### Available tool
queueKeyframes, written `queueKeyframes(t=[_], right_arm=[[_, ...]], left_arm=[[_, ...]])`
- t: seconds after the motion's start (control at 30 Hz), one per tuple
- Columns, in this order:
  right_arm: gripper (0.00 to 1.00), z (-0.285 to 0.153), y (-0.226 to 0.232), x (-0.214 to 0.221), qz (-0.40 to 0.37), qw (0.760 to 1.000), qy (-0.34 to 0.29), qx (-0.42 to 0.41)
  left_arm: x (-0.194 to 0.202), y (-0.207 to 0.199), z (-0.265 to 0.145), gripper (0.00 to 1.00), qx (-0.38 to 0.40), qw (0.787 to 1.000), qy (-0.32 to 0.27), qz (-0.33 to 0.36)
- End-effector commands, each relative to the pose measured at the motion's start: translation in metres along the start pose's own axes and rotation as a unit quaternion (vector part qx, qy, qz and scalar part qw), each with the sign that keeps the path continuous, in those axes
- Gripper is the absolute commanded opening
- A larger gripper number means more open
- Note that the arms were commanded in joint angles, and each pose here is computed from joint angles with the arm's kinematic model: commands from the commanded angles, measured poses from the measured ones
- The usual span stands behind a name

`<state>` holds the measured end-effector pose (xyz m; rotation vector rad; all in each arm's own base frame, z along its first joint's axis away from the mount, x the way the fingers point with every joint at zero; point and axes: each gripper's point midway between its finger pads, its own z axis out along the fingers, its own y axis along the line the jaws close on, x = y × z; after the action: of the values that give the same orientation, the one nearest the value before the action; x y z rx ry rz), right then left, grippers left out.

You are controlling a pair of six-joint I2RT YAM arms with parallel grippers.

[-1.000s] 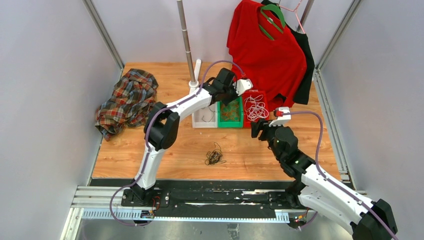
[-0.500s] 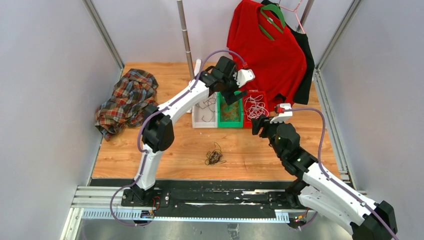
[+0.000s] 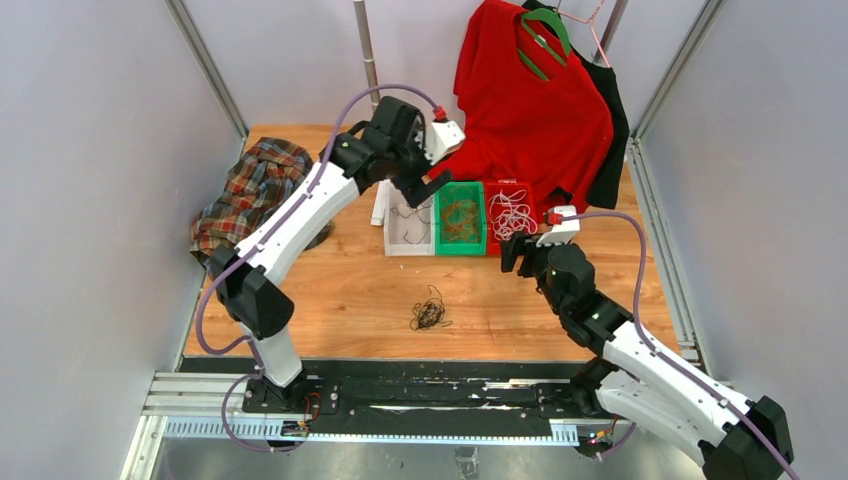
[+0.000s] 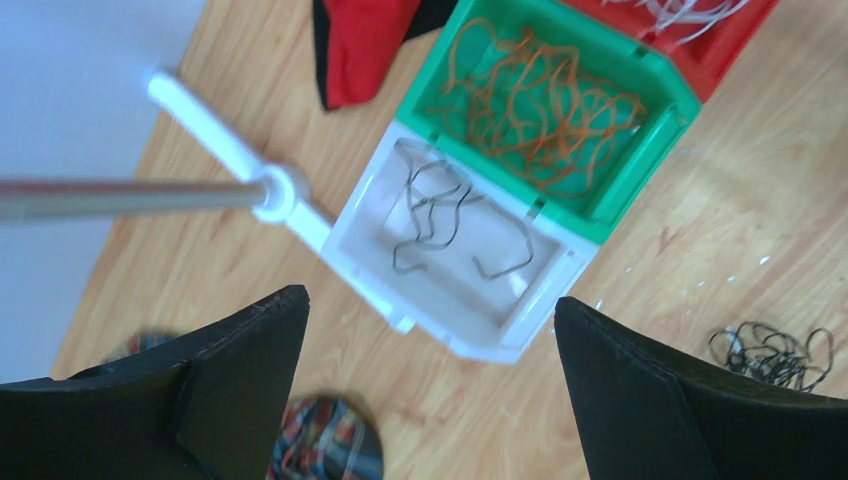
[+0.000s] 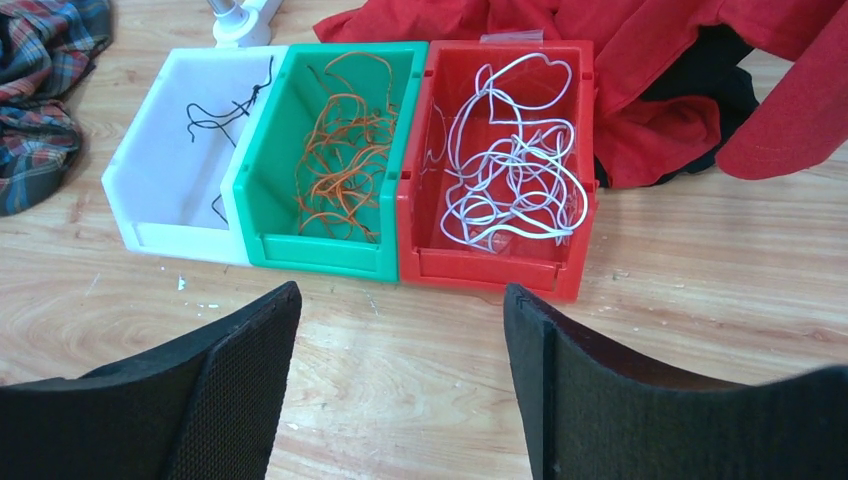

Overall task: Untangle the cables
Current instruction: Untie the cable.

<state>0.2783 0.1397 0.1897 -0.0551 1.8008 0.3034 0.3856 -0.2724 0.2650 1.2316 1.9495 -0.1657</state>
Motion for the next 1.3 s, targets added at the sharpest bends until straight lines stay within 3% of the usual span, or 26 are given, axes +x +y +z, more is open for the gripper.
queueKeyframes(t=[0.0,0.3,0.43,0.67,0.87,1.0,1.27], right_arm=[[0.77,0.003,0.003,-0.012,0.004,1.000,-0.004,-0.003],[0.80,0.011,0.014,-0.003,-0.003,0.999,0.023,-0.023],[0.80,0.016,0.022,0.010,0.003,0.998,0.042,-0.041],[0.78,0.018,0.017,0.029,0.005,0.997,0.073,-0.028],[0.74,0.014,0.007,0.032,0.005,0.998,0.068,-0.008],[0.71,0.011,0.003,0.035,0.002,0.998,0.069,0.000],[0.66,0.006,0.004,0.038,0.008,0.997,0.074,-0.007]], left_arm=[[0.038,0.019,-0.013,0.98,-0.036,0.998,0.047,-0.031],[0.070,0.047,-0.043,0.98,-0.094,0.992,0.043,-0.076],[0.079,0.038,-0.053,0.98,-0.087,0.992,0.033,-0.086],[0.125,-0.057,-0.033,0.98,0.092,0.991,0.038,-0.085],[0.162,-0.131,-0.011,0.98,0.178,0.981,0.080,-0.006],[0.158,-0.161,0.006,0.99,0.216,0.974,0.071,0.015],[0.128,-0.182,0.019,0.98,0.278,0.957,0.043,0.072]])
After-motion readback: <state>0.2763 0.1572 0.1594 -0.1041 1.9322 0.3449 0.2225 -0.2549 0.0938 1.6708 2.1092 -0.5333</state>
